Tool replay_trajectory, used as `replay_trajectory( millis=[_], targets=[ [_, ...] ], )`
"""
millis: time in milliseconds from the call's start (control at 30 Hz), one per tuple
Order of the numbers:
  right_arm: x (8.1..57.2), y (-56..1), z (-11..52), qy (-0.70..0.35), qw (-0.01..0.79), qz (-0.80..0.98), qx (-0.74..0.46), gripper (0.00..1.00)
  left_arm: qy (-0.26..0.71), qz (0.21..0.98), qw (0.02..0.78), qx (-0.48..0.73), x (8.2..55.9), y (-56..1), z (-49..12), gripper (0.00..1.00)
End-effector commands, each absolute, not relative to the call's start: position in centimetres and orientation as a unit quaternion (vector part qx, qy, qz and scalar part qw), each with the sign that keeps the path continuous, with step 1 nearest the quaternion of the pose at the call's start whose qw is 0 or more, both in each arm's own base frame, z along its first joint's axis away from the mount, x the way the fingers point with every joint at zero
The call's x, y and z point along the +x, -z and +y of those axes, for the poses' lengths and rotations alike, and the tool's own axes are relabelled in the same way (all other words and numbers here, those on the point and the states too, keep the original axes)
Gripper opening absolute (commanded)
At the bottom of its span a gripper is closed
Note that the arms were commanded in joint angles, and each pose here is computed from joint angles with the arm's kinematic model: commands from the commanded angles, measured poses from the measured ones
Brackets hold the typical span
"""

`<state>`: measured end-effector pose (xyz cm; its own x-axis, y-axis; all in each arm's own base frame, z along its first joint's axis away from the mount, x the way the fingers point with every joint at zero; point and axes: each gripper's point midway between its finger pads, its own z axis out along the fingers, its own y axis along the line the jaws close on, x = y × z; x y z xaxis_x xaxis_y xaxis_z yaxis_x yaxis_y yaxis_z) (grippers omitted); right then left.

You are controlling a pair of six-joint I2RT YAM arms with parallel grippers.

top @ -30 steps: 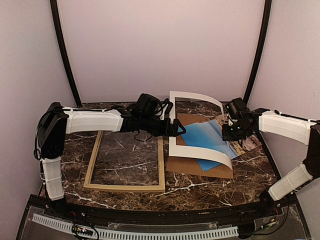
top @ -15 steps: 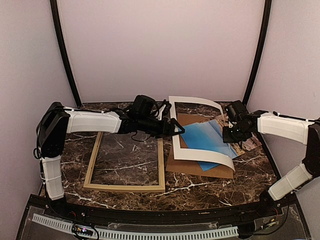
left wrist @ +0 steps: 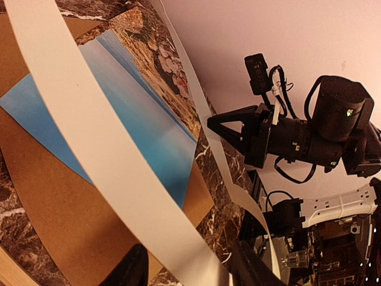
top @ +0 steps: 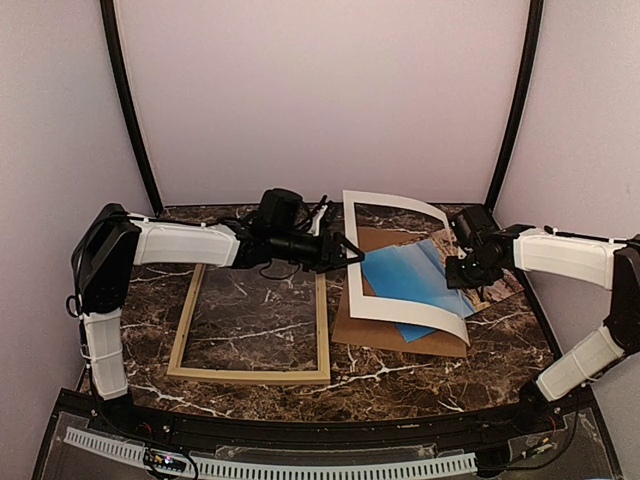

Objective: Put the photo into the frame
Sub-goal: Place the mat board on the glass panel.

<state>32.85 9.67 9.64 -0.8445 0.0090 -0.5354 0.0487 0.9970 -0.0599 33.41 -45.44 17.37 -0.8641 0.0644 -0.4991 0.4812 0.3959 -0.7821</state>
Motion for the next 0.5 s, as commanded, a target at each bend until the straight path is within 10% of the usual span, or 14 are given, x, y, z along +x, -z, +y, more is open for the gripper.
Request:
replay_trajectory(
  millis=[0,467],
  targets=[
    [33.22,-9.42,9.77,0.043,0.288,0.957,0.014,0.0,0.541,0.798,0.201,0.175,33.23,-18.48,-45.29,0.43],
    [33.19,-9.63,10.35,0.033,0.29,0.956,0.012,0.0,0.544,0.799,0.19,0.174,33.18,-18.0,-45.45,0.11]
  ],
)
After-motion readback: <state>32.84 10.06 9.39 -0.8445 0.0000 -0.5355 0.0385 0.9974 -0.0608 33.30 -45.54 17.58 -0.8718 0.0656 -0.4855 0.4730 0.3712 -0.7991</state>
